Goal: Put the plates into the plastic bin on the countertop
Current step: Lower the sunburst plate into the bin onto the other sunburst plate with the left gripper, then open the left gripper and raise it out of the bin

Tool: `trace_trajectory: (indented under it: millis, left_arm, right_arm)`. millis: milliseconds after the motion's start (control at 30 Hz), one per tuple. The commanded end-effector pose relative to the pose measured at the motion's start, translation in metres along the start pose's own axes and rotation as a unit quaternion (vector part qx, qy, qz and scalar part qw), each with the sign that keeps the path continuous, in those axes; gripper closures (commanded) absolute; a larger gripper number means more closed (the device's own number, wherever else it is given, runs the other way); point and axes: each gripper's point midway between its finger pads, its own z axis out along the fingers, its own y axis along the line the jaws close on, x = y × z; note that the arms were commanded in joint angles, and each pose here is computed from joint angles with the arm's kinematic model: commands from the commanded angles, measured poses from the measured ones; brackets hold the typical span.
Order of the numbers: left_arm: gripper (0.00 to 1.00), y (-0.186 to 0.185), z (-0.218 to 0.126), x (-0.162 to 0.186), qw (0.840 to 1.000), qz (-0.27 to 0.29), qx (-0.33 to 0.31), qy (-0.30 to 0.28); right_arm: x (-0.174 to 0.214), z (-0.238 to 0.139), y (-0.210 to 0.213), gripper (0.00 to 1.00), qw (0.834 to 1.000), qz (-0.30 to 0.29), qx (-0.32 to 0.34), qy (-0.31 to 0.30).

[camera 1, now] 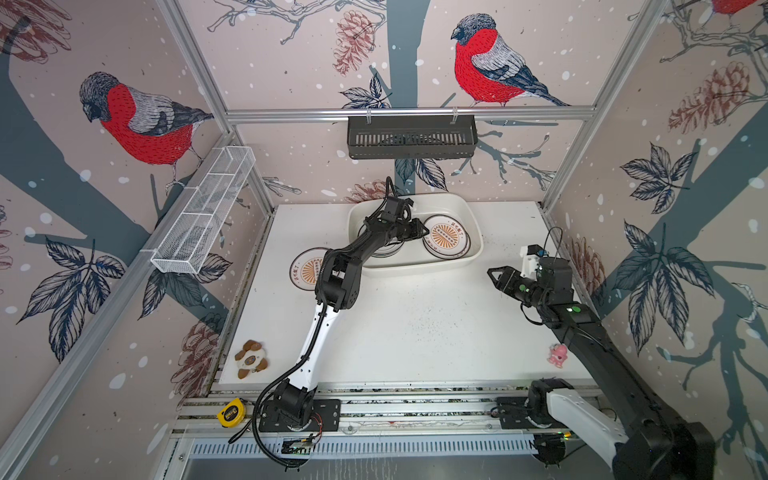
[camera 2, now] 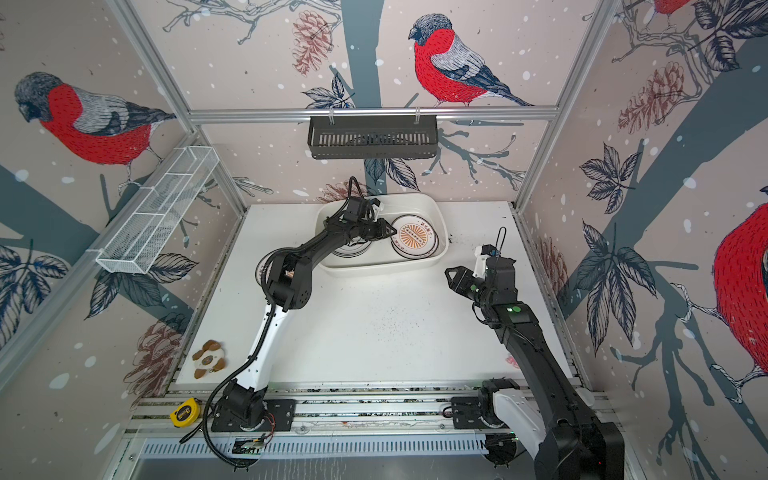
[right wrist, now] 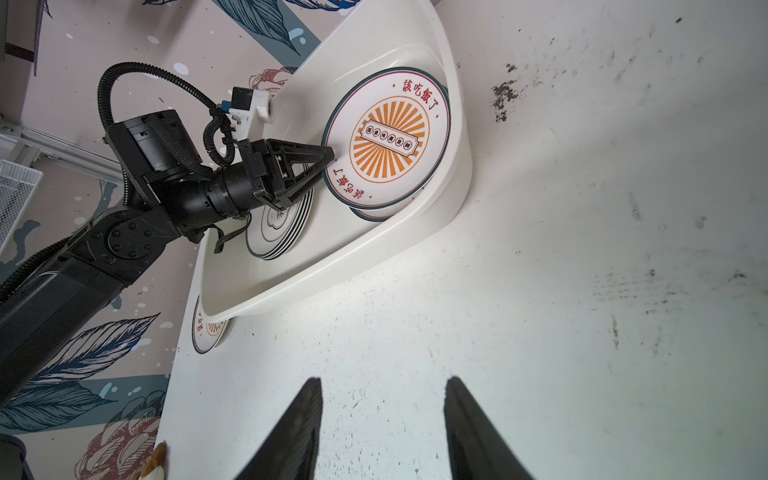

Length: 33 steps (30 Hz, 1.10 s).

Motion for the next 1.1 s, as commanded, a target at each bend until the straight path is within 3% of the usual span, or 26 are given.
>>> trace_trajectory:
  millis: [0,300,733,1067]
  left_arm:
    - [0.70,-0.017,-0.005,-0.010,0.999,0.020,0.021,-0.014]
    - [0.68,-0.017,-0.004,-0.004,1.000,0.020,0.018,-0.007]
    - [0.53,-0.016,-0.001,0.002,1.000,0.028,0.007,-0.002]
    - [0.48,-0.017,-0.002,0.004,0.999,0.041,-0.009,0.000]
  right_arm:
    - [-0.007,0.000,0.006,0.51,1.000,-0.005,-0.014,-0.012]
    - [-0.005,-0.001,0.006,0.51,1.000,-0.004,-0.014,-0.012]
    - [-0.004,-0.002,0.006,0.51,1.000,-0.004,-0.016,-0.013]
    - [-0.003,-0.003,0.007,0.51,1.000,-0.005,-0.018,-0.014]
